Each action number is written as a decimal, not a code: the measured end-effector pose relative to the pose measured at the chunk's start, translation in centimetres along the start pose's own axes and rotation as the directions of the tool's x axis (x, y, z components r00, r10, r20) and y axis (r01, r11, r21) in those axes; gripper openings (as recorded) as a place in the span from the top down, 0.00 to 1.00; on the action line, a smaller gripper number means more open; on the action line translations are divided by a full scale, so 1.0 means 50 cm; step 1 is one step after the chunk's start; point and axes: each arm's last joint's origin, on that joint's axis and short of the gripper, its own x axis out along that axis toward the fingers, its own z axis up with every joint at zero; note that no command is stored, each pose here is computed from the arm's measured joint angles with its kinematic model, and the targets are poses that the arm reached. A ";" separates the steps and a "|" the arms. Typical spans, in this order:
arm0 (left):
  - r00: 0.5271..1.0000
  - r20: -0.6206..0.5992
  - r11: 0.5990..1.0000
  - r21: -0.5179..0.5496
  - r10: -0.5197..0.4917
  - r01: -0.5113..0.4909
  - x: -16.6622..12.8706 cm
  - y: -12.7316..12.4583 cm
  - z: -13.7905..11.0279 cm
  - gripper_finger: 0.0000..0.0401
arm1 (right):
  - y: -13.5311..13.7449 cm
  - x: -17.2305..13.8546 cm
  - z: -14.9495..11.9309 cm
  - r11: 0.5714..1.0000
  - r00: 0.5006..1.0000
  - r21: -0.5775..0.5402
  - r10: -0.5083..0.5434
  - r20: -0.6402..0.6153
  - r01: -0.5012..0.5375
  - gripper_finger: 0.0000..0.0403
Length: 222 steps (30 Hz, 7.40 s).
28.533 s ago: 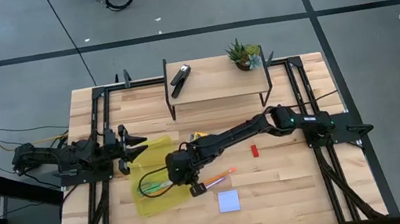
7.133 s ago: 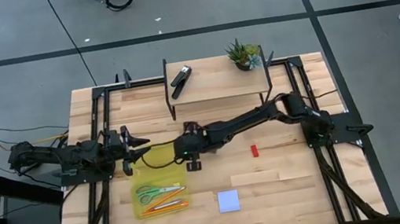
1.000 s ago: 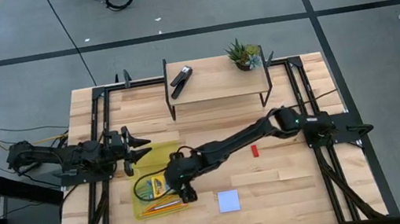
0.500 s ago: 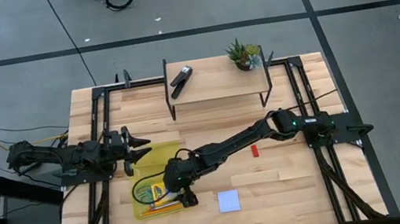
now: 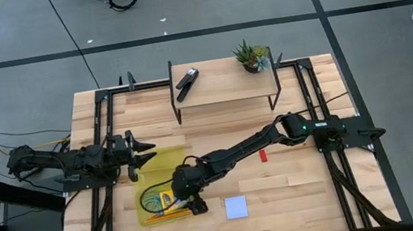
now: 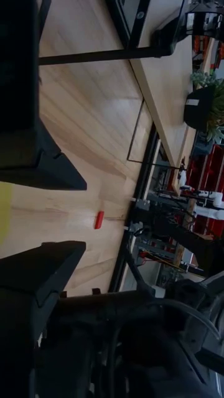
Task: Pack school essentials
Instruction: Put the yellow crayon box into the yellow supply box, then put the red eraser into the yellow supply box
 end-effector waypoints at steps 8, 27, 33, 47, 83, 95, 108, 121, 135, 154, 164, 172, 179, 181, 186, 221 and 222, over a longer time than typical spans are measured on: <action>1.000 0.000 1.000 0.000 0.000 0.000 0.000 0.000 0.000 0.63 | -0.001 0.002 -0.005 1.000 1.000 -0.002 -0.001 -0.010 0.001 0.17; 1.000 0.000 1.000 0.000 0.000 0.000 0.000 0.000 0.000 0.64 | -0.004 0.002 -0.004 1.000 1.000 -0.001 -0.013 -0.008 0.013 0.12; 1.000 0.000 1.000 -0.001 0.000 0.000 0.000 0.000 0.000 0.63 | -0.005 0.001 -0.004 1.000 1.000 0.001 -0.014 -0.008 0.014 0.11; 1.000 0.001 1.000 0.000 0.000 0.000 0.000 0.000 0.001 0.63 | -0.008 0.001 -0.004 0.999 0.999 0.005 -0.040 -0.006 0.040 0.01; 1.000 0.001 1.000 -0.001 0.000 0.000 0.000 0.000 0.001 0.64 | 0.017 -0.151 -0.129 0.895 0.763 0.046 -0.351 -0.542 0.444 0.11; 1.000 0.001 1.000 -0.001 0.000 0.000 0.000 0.000 0.001 0.63 | 0.013 -0.302 -0.281 0.647 0.777 0.451 -0.399 -0.487 0.615 0.12; 1.000 0.001 1.000 -0.001 0.000 0.000 0.000 0.000 0.001 0.62 | 0.016 -0.337 -0.390 0.339 0.738 0.656 -0.348 -0.579 0.675 0.12; 1.000 0.001 1.000 0.000 0.000 0.000 0.000 0.000 0.001 0.64 | 0.017 -0.325 -0.396 0.300 0.742 0.679 -0.293 -0.603 0.670 0.12; 1.000 0.001 1.000 -0.001 0.000 0.000 0.000 0.000 0.000 0.63 | 0.015 -0.319 -0.412 0.279 0.739 0.686 -0.299 -0.603 0.672 0.12; 1.000 0.000 1.000 -0.001 0.000 0.000 0.000 0.000 0.000 0.64 | 0.012 -0.311 -0.435 0.246 0.748 0.708 -0.290 -0.597 0.662 0.30; 1.000 0.000 1.000 0.000 0.000 0.000 0.000 0.000 0.000 0.62 | 0.013 -0.311 -0.436 0.254 0.747 0.704 -0.289 -0.599 0.663 0.44; 1.000 0.000 1.000 0.000 0.000 0.000 0.000 0.000 0.000 0.63 | 0.013 -0.311 -0.436 0.262 0.750 0.704 -0.277 -0.601 0.661 0.57; 1.000 0.000 1.000 -0.001 0.000 0.000 0.000 0.000 0.000 0.62 | 0.014 -0.311 -0.436 0.271 0.751 0.701 -0.271 -0.602 0.659 0.73; 1.000 0.000 1.000 0.000 0.000 0.000 0.000 0.000 0.000 0.62 | 0.014 -0.310 -0.435 0.277 0.753 0.700 -0.271 -0.600 0.658 0.78; 1.000 0.000 1.000 -0.001 0.000 0.000 0.000 0.000 0.000 0.63 | 0.014 -0.310 -0.434 0.291 0.757 0.699 -0.271 -0.594 0.653 0.85; 1.000 0.000 1.000 -0.001 0.000 0.000 0.000 0.000 0.000 0.63 | 0.034 -0.322 -0.190 0.780 0.952 0.582 -0.306 0.035 0.229 0.85; 1.000 0.000 1.000 0.000 0.000 0.000 0.000 0.000 0.000 0.64 | 0.034 -0.322 -0.186 0.791 0.951 0.571 -0.304 0.056 0.219 0.85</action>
